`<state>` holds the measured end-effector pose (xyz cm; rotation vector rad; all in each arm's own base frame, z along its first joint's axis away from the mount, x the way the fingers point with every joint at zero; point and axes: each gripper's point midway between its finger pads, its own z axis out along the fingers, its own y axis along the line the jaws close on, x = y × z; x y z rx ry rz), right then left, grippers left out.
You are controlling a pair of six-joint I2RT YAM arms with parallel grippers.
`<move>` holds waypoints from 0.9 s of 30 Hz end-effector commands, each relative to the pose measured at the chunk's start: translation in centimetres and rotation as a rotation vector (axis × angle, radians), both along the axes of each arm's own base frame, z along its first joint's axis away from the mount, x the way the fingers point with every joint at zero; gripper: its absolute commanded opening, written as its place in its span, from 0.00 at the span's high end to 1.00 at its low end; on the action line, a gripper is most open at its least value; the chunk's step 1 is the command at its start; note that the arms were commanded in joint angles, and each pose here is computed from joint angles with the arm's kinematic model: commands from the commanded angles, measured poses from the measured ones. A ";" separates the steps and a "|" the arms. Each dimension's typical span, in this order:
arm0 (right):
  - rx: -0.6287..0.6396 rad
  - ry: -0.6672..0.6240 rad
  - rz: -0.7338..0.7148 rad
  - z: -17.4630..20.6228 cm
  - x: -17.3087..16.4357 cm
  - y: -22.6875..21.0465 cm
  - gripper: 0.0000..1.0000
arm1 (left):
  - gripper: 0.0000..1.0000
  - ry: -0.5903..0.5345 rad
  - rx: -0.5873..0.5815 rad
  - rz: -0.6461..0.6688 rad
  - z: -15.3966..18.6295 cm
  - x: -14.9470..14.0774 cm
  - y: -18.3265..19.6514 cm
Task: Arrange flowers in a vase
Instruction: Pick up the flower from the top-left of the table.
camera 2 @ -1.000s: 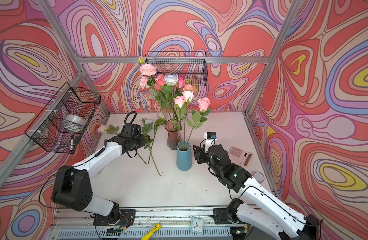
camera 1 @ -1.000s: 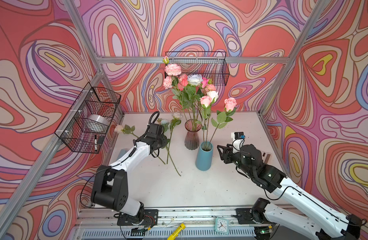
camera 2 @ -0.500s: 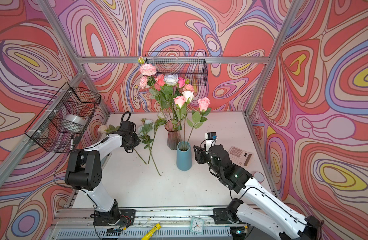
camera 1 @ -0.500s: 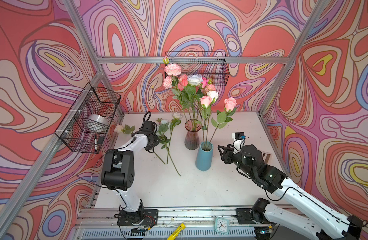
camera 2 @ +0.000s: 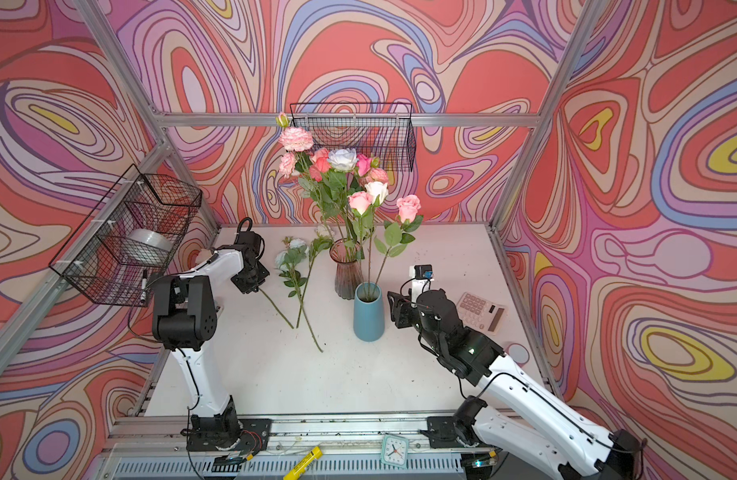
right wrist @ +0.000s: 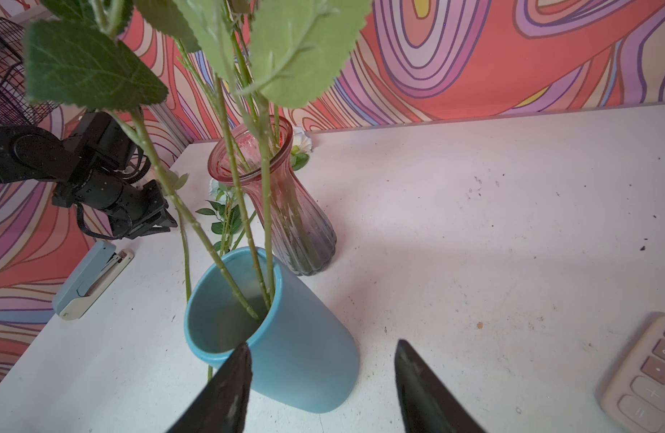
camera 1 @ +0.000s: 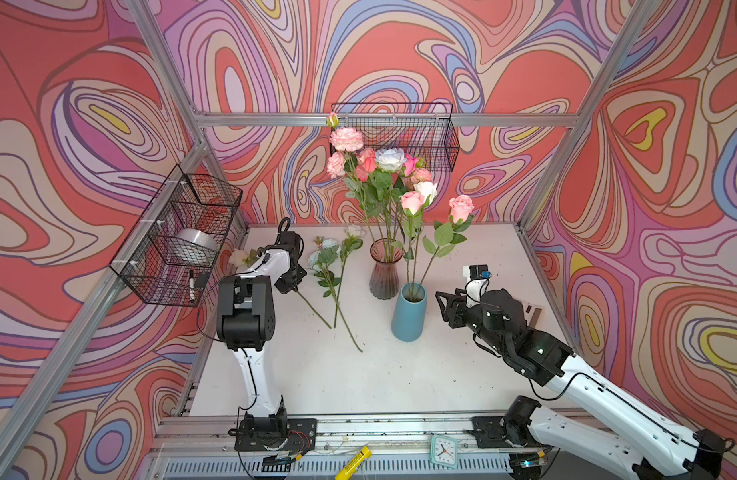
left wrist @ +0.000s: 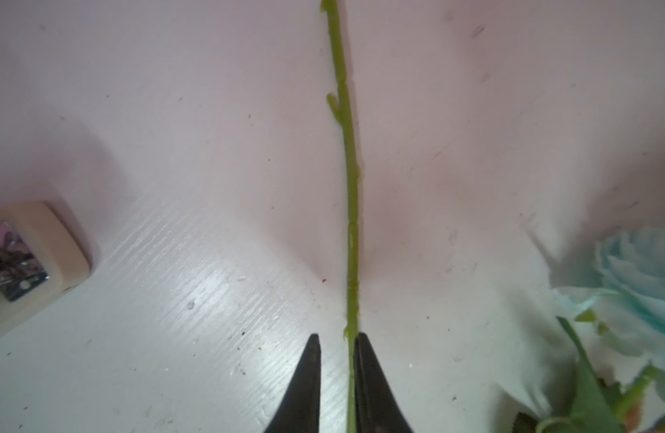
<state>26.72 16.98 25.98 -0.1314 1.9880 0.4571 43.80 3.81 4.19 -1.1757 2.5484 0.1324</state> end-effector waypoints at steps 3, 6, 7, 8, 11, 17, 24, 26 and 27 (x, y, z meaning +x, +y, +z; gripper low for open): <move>-0.015 0.002 -0.004 -0.6 0.1 -0.1 0.37 | 0.76 0.049 -0.031 0.013 -1.3 -1.3 -0.1; -0.013 0.002 -0.002 -0.5 0.1 0.0 0.37 | 0.75 0.049 -0.072 -0.008 -2.2 -1.3 -0.8; -0.009 0.002 -0.004 -0.4 0.1 -0.1 0.37 | 0.75 0.051 -0.085 -0.011 -2.5 -1.3 -1.1; -0.009 0.003 -0.004 -0.5 0.1 -0.1 0.37 | 0.76 0.047 -0.100 -0.021 -2.7 -1.2 -1.3; -0.004 0.001 -0.010 -0.6 0.0 -0.3 0.37 | 0.83 0.048 -0.116 -0.034 -3.2 -1.3 -1.6; -0.002 0.004 -0.016 -0.4 0.0 -0.3 0.37 | 0.93 0.006 -0.144 -0.065 -2.5 -2.5 -2.2; 0.020 0.005 -0.015 0.0 0.1 -0.1 0.38 | 1.00 -0.052 -0.198 -0.101 -1.2 -4.9 -3.8; 0.025 0.008 -0.009 0.1 0.0 0.0 0.38 | 1.00 -0.072 -0.196 -0.129 -0.4 -5.4 -4.4; 0.027 0.006 -0.007 0.3 -0.1 0.0 0.38 | 1.00 -0.083 -0.188 -0.147 0.2 -5.6 -4.7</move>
